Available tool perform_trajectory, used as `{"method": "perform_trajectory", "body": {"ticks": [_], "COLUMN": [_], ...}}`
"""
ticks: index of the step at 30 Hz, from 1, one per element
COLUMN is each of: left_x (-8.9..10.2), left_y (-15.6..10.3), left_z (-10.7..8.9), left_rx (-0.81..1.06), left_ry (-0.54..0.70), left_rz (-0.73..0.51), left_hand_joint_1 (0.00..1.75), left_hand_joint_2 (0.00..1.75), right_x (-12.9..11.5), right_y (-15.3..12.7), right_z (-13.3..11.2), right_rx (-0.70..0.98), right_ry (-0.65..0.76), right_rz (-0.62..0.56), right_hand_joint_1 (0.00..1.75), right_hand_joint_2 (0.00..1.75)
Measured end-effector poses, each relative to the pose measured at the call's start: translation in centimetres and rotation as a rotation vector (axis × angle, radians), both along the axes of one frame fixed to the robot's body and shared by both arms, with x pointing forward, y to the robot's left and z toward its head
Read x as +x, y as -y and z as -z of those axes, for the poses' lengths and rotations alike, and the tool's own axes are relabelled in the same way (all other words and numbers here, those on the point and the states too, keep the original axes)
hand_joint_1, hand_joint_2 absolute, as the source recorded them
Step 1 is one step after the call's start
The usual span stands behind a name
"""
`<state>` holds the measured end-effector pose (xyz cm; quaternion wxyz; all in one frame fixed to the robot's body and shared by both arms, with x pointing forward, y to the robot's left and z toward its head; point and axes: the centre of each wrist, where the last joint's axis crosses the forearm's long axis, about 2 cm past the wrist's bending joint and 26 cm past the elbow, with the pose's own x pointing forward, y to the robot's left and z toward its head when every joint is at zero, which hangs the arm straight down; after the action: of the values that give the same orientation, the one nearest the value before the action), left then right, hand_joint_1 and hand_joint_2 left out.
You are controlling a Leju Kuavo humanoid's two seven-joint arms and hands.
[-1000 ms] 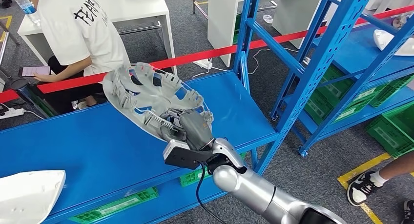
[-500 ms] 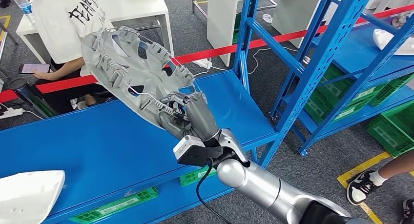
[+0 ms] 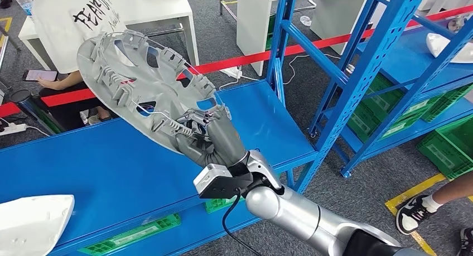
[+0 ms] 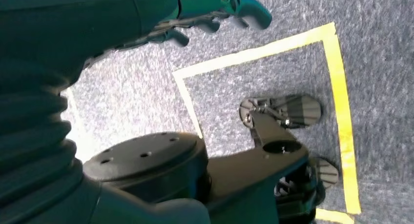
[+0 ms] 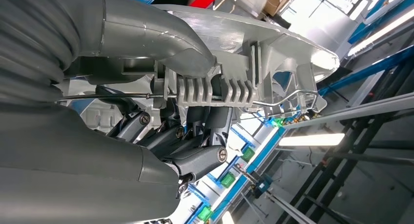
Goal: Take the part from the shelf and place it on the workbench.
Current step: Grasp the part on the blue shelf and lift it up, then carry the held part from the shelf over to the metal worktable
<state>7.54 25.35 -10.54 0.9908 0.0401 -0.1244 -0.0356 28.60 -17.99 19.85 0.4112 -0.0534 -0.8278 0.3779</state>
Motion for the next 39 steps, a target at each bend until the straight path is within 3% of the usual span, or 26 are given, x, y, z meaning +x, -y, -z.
{"method": "perform_trajectory", "body": {"ticks": [19,29,39], "left_x": [-0.5,-1.6,-2.1], "left_y": [-0.2,-0.2,-0.3], "left_z": [0.1,0.3,0.3], "left_rx": [-0.012,-0.01,-0.008], "left_ry": [-0.02,-0.026,-0.035], "left_rz": [-0.055,-0.151,-0.168], "left_hand_joint_1": [0.0,0.0,0.0], "left_hand_joint_2": [1.75,1.75,1.75], "right_x": [-1.0,-0.7,-0.4], "right_y": [-1.0,-3.1,-4.2], "right_z": [-0.6,-1.7,-2.2], "right_rx": [-0.043,-0.04,-0.029], "right_ry": [0.049,0.034,0.035], "right_rz": [0.023,-0.056,-0.084], "right_hand_joint_1": [1.75,1.75,1.75], "right_hand_joint_2": [1.75,1.75,1.75]}}
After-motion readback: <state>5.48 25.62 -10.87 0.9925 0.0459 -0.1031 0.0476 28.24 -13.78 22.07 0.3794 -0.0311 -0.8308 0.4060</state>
